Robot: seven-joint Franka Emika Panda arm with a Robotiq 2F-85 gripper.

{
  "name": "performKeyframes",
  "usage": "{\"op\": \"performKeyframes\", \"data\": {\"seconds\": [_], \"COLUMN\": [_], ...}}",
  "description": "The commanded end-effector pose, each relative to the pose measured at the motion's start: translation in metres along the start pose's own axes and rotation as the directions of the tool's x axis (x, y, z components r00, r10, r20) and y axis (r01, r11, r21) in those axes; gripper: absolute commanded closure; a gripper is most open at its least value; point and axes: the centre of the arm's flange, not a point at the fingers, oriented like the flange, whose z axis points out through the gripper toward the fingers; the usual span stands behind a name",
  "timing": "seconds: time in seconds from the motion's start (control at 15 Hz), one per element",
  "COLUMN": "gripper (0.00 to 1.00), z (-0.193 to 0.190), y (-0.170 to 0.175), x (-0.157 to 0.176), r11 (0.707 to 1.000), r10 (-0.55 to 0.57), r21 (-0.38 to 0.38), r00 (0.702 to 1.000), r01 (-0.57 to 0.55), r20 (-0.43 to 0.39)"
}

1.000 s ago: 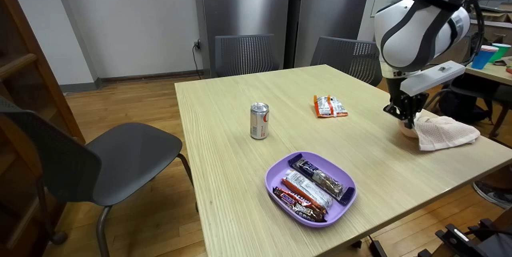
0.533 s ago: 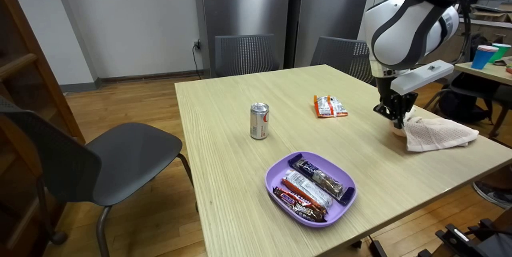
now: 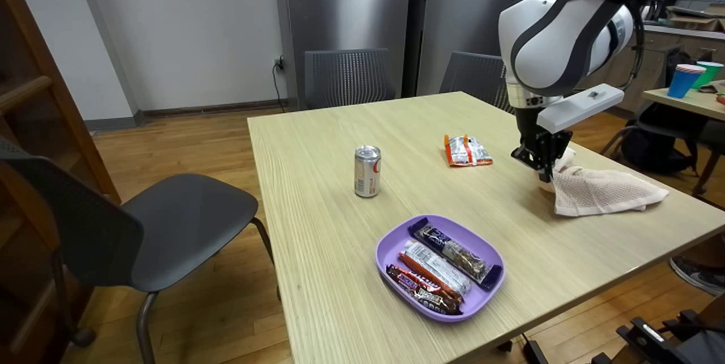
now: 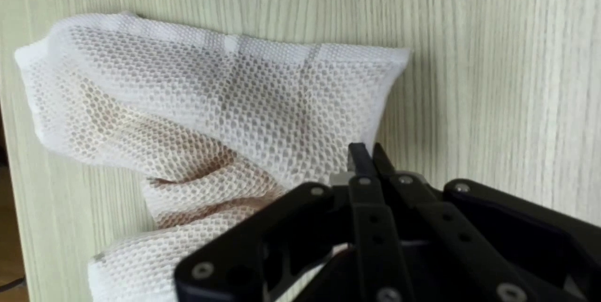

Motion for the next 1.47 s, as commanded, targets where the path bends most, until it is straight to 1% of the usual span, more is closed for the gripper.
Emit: {"op": "performKeyframes", "data": {"seconds": [0.0, 0.93, 1.2, 1.4], "gripper": [1.0, 1.0, 1.0, 1.0], "z": [-0.021, -0.047, -0.054, -0.061], "y": [-0.018, -0.094, -0.114, -0.137], "x": [-0.012, -0.028, -0.033, -0.039], "r11": [0.999, 0.985, 0.977, 0.968], "r10": [-0.042, -0.174, -0.211, -0.249], "r21": [-0.007, -0.023, -0.023, -0.028], "r00": [0.999, 0.985, 0.977, 0.968], "r01": [0.042, 0.173, 0.211, 0.248], "r20": [0.002, -0.019, -0.025, -0.035]}}
